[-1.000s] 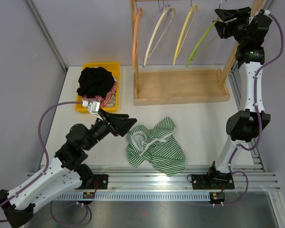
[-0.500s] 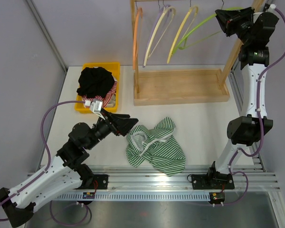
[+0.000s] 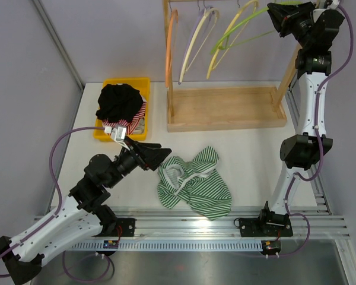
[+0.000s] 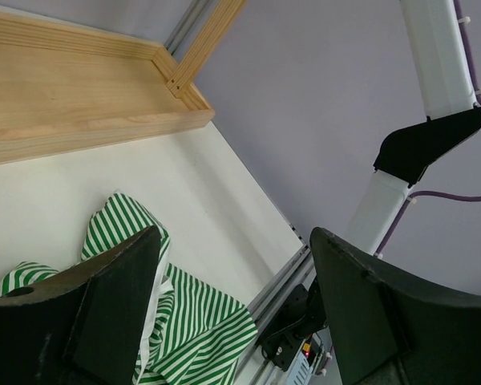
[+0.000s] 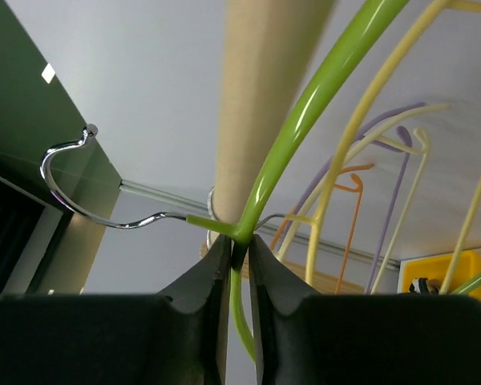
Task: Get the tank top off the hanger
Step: Hang the hanger back to the clothesline with the right arm
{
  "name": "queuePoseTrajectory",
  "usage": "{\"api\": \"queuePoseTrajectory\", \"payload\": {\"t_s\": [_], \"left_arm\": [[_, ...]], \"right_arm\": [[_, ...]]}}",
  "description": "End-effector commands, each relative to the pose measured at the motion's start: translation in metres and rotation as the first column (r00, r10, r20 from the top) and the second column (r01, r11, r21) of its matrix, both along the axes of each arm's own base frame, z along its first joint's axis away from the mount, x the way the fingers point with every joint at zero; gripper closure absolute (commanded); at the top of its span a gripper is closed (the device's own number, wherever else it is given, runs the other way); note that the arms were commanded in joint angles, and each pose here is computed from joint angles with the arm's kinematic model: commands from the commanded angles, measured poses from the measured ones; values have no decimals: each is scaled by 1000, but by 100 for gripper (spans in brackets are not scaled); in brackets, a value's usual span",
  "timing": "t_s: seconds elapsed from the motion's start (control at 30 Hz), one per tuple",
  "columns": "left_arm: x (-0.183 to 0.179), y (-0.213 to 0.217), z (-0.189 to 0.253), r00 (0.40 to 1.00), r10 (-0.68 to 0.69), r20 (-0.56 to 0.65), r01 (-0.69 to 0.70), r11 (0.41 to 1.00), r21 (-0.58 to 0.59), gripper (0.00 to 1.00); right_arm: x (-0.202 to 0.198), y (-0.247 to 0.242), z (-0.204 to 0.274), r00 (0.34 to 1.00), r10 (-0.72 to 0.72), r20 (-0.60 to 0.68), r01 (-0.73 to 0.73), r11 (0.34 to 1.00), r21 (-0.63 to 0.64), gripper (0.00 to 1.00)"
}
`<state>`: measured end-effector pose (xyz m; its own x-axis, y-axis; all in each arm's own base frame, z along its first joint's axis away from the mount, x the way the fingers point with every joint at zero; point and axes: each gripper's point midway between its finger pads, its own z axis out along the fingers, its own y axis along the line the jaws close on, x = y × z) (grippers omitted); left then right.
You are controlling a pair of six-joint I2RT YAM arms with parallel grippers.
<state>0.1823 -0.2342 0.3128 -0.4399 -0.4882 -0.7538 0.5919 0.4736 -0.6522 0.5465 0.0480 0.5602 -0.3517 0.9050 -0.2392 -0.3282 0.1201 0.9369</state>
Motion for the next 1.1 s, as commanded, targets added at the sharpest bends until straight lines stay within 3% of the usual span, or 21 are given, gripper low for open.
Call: {"api": "queuePoseTrajectory", "payload": {"t_s": [0.0,0.37,0.53,1.07], "left_arm": [[0,6,18,999,24,42,-23,999,-27,21],[4,18,13,996,84,27,-83,996,-16,21],[6,20,10,995,98,16,-98,995,-19,21],[6,20,6,995,101,-5,-101,995,-26,21]], "right_arm": [[-2,5,17,997,40,66,-43,998,36,80],[14,3,18,990,83,115,-95,990,104,81],[26,-1,4,989,120,89,-134,974,183,81],[41,-19,-20,994,110,24,-113,970,216,79]]}}
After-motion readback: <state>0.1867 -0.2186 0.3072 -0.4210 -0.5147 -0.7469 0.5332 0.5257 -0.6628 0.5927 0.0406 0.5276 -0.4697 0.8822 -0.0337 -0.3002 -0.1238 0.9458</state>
